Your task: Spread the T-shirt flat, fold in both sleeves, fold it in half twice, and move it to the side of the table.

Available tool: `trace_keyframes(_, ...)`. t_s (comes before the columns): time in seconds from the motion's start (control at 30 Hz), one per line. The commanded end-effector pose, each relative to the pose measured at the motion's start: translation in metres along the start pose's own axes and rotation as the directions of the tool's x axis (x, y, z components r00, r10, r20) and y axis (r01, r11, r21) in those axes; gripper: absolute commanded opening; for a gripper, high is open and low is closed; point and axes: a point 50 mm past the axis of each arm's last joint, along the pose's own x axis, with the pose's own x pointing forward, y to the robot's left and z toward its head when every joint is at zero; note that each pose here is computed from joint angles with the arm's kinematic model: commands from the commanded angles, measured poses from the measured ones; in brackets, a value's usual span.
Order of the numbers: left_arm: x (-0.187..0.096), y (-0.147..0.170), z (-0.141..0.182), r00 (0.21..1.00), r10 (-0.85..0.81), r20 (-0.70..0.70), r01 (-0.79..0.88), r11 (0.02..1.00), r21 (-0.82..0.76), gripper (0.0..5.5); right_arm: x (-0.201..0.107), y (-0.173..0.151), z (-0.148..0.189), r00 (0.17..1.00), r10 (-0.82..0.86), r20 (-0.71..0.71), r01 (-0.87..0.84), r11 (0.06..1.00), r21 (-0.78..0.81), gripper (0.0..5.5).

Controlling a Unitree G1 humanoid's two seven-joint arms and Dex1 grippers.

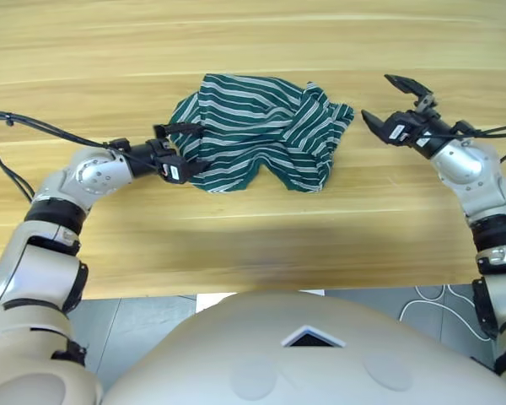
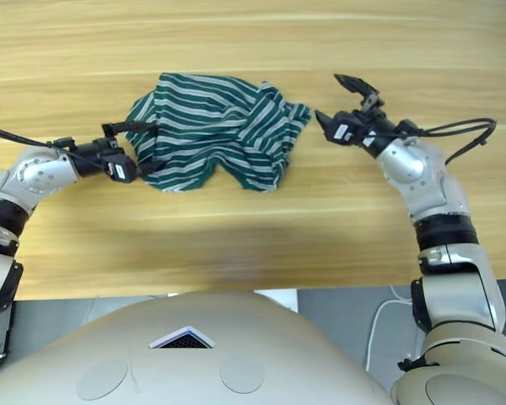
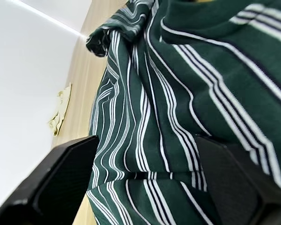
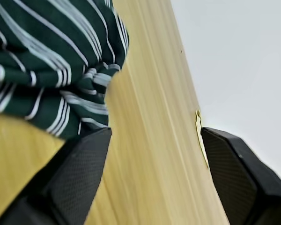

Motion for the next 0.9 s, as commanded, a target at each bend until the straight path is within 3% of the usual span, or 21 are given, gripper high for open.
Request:
trace_keyframes(0.03, -0.025, 0.023, -0.006, 0.994, 0.067, -0.092, -0.061, 0.996, 0.069, 3.85, -0.001, -0.004, 0.009, 0.997, -0.015, 0.071, 0.013, 0.999, 0.030, 3.52)
trace_keyframes(0.13, -0.034, 0.026, -0.004, 0.990, 0.084, -0.112, -0.073, 0.992, 0.101, 3.85, -0.003, -0.003, 0.016, 0.993, -0.015, 0.114, 0.010, 0.999, 0.044, 3.52)
trace_keyframes(0.4, -0.033, 0.037, 0.028, 0.970, 0.208, 0.123, -0.206, 0.978, -0.034, 3.85, -0.006, -0.001, 0.046, 0.966, -0.015, 0.259, -0.011, 0.995, 0.100, 3.52)
trace_keyframes(0.57, -0.042, 0.007, 0.047, 0.976, 0.039, 0.213, -0.012, 0.992, -0.128, 3.85, -0.031, 0.033, 0.085, 0.865, 0.221, 0.451, -0.282, 0.956, 0.073, 3.52)
trace_keyframes(0.7, -0.042, -0.016, 0.046, 0.977, -0.121, 0.177, 0.143, 0.983, -0.118, 3.85, -0.042, 0.057, 0.088, 0.816, 0.387, 0.429, -0.432, 0.902, 0.009, 3.52)
trace_keyframes(0.9, -0.027, -0.034, 0.037, 0.976, -0.203, 0.079, 0.209, 0.975, -0.079, 3.85, -0.045, 0.083, 0.070, 0.778, 0.581, 0.239, -0.573, 0.812, -0.110, 3.52)
